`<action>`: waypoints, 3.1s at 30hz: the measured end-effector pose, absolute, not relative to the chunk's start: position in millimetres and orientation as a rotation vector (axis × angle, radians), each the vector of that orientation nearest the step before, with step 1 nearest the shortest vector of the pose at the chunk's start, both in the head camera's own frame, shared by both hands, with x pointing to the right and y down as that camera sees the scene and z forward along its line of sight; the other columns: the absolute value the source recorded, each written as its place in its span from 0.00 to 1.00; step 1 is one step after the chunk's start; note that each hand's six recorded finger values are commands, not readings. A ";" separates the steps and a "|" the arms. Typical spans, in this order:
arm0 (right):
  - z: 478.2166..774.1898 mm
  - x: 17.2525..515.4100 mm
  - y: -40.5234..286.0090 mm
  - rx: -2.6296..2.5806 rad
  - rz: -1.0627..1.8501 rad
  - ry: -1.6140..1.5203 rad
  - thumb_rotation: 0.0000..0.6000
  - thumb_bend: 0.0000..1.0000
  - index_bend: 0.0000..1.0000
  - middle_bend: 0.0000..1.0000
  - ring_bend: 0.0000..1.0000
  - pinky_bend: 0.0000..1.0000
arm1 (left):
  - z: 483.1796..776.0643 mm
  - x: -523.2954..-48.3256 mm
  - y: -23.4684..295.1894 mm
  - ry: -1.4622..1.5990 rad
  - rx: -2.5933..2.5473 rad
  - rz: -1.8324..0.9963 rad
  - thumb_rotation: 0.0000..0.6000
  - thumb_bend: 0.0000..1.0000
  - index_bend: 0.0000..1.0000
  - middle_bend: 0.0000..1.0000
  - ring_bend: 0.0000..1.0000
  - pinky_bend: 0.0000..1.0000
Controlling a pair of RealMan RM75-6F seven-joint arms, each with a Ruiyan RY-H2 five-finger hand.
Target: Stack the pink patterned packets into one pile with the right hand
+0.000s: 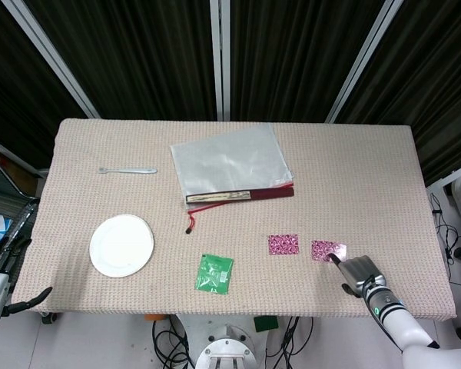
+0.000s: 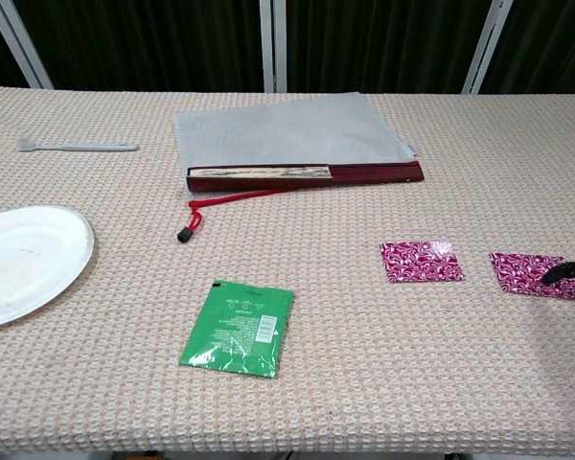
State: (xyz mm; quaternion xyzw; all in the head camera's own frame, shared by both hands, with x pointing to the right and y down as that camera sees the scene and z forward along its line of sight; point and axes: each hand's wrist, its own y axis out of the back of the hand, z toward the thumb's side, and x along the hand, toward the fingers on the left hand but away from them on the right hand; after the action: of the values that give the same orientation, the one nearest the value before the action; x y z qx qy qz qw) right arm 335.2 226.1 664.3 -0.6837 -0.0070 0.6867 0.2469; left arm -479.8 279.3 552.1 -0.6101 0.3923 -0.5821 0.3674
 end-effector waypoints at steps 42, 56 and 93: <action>687.0 306.8 152.4 -1.859 1.883 -0.116 1.00 1.00 0.00 0.90 0.81 0.71 | 550.9 -489.7 280.2 1.039 -1.575 -1.516 0.26 0.09 0.09 0.07 0.01 0.18; 628.4 341.8 170.6 -1.831 1.623 -0.560 1.00 0.24 0.14 0.00 0.00 0.00 | 553.8 -487.5 286.3 1.041 -1.595 -1.499 0.26 0.09 0.09 0.07 0.01 0.18; 702.7 352.4 211.0 -1.829 1.773 -0.719 0.97 0.49 0.31 0.00 0.00 0.00 | 555.7 -495.3 288.6 1.053 -1.602 -1.496 0.26 0.09 0.09 0.07 0.01 0.18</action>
State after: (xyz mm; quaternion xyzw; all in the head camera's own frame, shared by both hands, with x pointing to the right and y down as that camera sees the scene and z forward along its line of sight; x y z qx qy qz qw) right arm 352.4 211.0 702.7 -0.6701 -0.2634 0.6493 0.2448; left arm -495.3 288.6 555.7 -0.6179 0.4059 -0.5767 0.3476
